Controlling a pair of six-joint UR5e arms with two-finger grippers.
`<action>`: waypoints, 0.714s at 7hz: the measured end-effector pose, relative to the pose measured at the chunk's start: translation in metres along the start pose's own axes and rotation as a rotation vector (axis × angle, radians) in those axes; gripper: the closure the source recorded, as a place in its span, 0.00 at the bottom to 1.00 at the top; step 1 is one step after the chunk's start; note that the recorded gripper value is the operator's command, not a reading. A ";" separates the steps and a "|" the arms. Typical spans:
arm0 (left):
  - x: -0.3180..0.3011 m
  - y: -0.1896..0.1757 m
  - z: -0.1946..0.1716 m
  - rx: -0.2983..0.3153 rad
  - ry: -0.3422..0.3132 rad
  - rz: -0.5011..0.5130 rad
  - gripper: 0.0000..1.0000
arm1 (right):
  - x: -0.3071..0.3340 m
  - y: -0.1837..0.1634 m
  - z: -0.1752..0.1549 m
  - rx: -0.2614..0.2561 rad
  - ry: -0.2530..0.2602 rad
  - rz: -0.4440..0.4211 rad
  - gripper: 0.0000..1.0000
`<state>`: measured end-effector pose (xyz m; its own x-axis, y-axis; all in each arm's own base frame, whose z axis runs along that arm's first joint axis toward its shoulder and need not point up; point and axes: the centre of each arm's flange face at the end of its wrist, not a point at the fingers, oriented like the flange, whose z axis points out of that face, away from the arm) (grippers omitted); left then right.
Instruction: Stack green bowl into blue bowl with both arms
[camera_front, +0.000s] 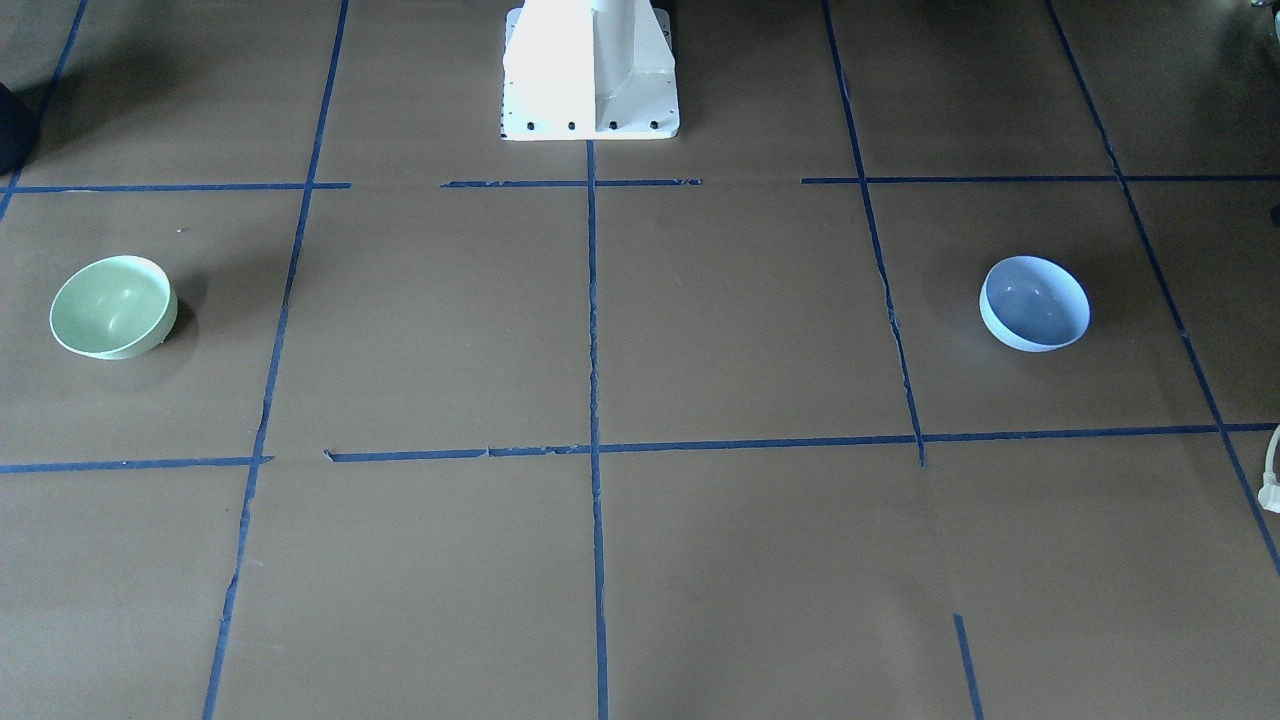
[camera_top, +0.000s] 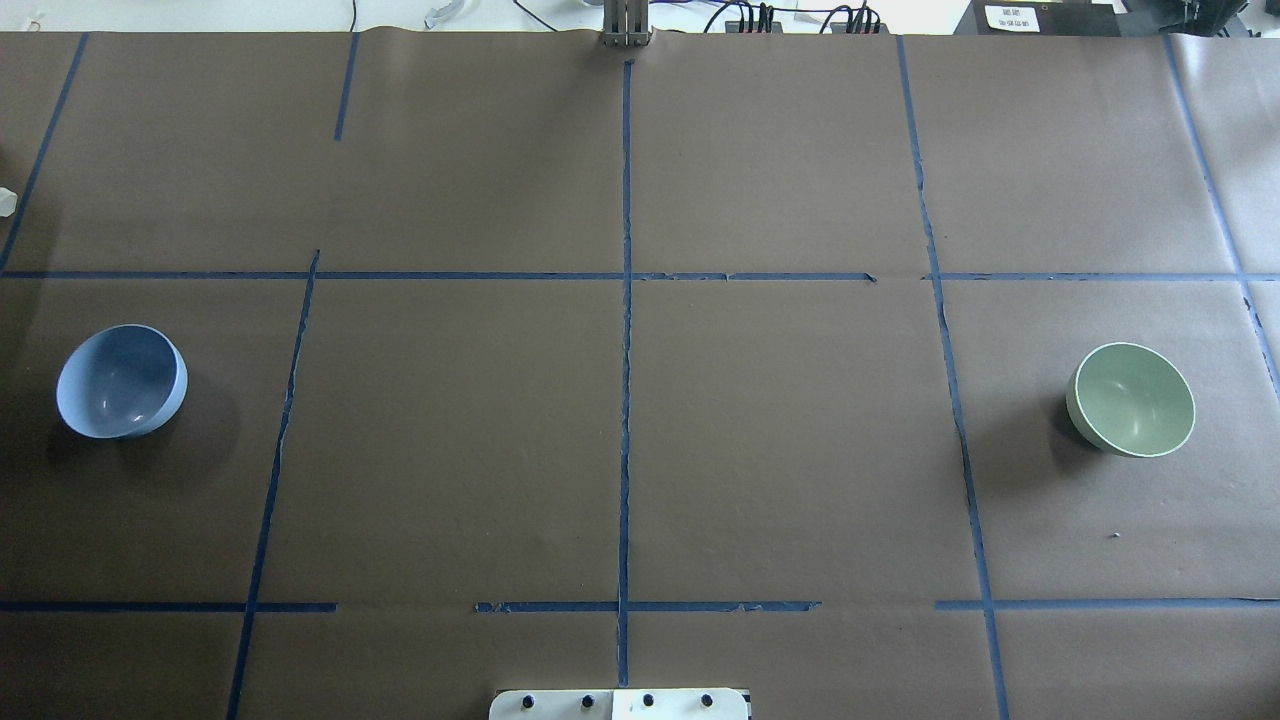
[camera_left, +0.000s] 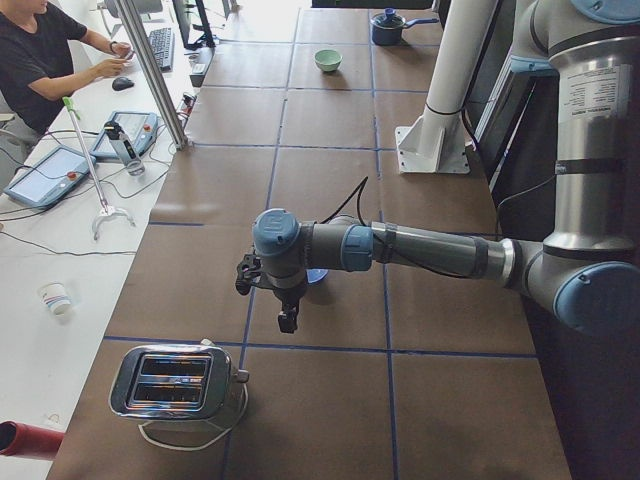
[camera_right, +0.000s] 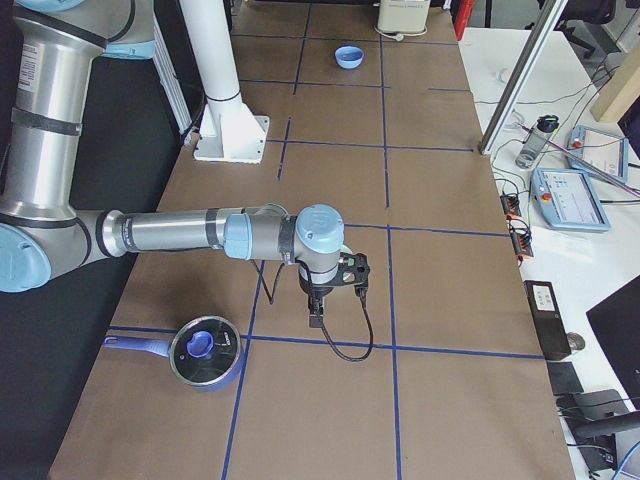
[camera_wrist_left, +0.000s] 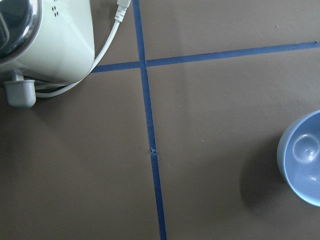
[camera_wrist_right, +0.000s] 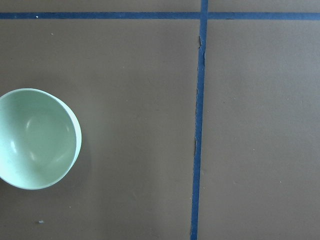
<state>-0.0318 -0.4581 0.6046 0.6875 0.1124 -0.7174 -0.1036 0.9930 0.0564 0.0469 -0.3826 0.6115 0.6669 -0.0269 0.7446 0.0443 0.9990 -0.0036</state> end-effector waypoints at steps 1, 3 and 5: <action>0.000 0.000 0.000 0.000 0.000 0.004 0.00 | 0.000 0.000 0.001 0.004 -0.007 -0.007 0.00; 0.001 -0.001 0.001 0.001 0.002 0.008 0.00 | -0.002 -0.001 0.001 0.011 -0.012 -0.019 0.00; 0.006 -0.002 -0.002 0.008 0.003 0.018 0.00 | -0.010 -0.005 0.003 0.006 -0.016 -0.037 0.00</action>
<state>-0.0290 -0.4600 0.5984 0.6834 0.1303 -0.7183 -0.1104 0.9911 0.0748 0.0376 -0.3871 0.6066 0.6528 -0.0633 0.7549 0.0641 0.9975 0.0282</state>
